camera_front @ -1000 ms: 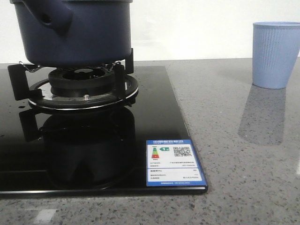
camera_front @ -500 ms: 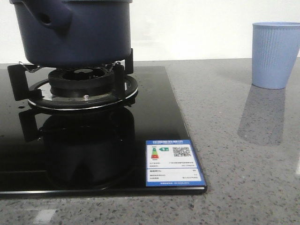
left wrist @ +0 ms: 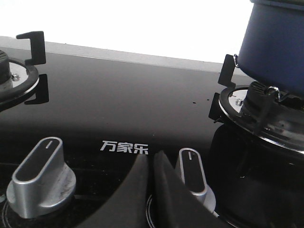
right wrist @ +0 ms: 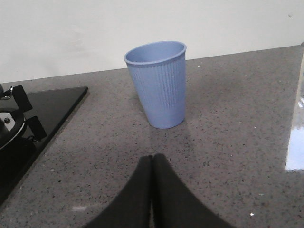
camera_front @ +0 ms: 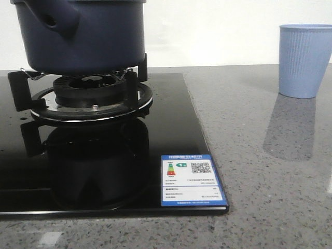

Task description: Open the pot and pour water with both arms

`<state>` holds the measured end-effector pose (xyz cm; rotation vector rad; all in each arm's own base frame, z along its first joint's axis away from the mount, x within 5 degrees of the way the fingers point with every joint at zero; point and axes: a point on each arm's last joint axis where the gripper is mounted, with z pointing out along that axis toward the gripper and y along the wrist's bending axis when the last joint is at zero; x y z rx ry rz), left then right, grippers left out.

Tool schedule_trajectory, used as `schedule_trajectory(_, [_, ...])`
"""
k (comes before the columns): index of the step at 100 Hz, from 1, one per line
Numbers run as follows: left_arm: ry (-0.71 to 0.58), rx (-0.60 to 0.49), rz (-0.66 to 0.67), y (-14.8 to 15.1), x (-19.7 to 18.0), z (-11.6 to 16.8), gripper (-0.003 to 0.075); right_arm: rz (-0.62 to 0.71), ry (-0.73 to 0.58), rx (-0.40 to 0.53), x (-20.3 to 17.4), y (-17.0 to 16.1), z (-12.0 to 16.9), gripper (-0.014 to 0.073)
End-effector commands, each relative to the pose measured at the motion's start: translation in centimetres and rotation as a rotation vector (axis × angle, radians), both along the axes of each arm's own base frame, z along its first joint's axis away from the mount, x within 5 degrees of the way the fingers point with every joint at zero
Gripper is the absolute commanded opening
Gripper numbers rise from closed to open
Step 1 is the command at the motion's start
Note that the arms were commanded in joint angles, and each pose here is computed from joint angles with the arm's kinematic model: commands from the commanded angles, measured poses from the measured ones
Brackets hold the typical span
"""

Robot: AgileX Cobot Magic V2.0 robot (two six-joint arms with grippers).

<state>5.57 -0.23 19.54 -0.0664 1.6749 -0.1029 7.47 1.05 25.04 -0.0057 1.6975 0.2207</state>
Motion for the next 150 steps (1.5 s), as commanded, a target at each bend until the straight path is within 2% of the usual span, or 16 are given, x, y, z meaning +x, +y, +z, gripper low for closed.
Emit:
schedule_trajectory(1, [-0.063,-0.025,0.003,0.0,0.0,-0.3,-0.0019,0.022,-0.086,0.01,0.0,0.2,1.5,-0.0067])
schedule_trajectory(52, [-0.063,-0.025,0.003,0.0,0.0,-0.3,-0.0019,0.022,-0.084,-0.003,0.0,0.2,1.4,-0.0067])
schedule_trajectory(59, [-0.063,-0.025,0.003,0.0,0.0,-0.3,-0.0019,0.029,-0.069,0.023,0.0,0.3,1.1,-0.0067])
schedule_trajectory(64, [-0.063,-0.025,0.003,0.0,0.0,-0.3,-0.0019,0.046,-0.069,-0.003,0.0,0.4,0.7,-0.0067])
schedule_trajectory(69, [-0.063,-0.025,0.003,0.0,0.0,-0.3,-0.0019,0.061,-0.092,-0.068,0.1,0.5,0.1,-0.0067])
schedule_trajectory(72, [-0.063,-0.025,0.003,0.0,0.0,-0.3,-0.0019,0.061,-0.105,-0.068,0.1,0.5,-0.2,-0.0067])
schedule_trajectory(107, [-0.063,-0.025,0.003,0.0,0.0,-0.3,-0.0019,-0.147,-0.148,-0.056,-1.1,-1.1,-5.0,-0.0067])
schedule_trajectory(110, [-0.063,-0.025,0.003,0.0,0.0,-0.3,-0.0019,-0.151,-0.115,-0.06,-1.3,-1.1,-5.3,-0.0067])
schedule_trajectory(123, [-0.063,-0.025,0.003,0.0,0.0,-0.3,-0.0019,-0.159,-0.14,-0.085,-1.9,-1.1,-5.4,-0.0067])
schedule_trajectory(150, [-0.063,-0.025,0.003,0.0,0.0,-0.3,-0.0019,-0.158,-0.105,-0.103,-1.9,-1.1,-5.7,-0.0067])
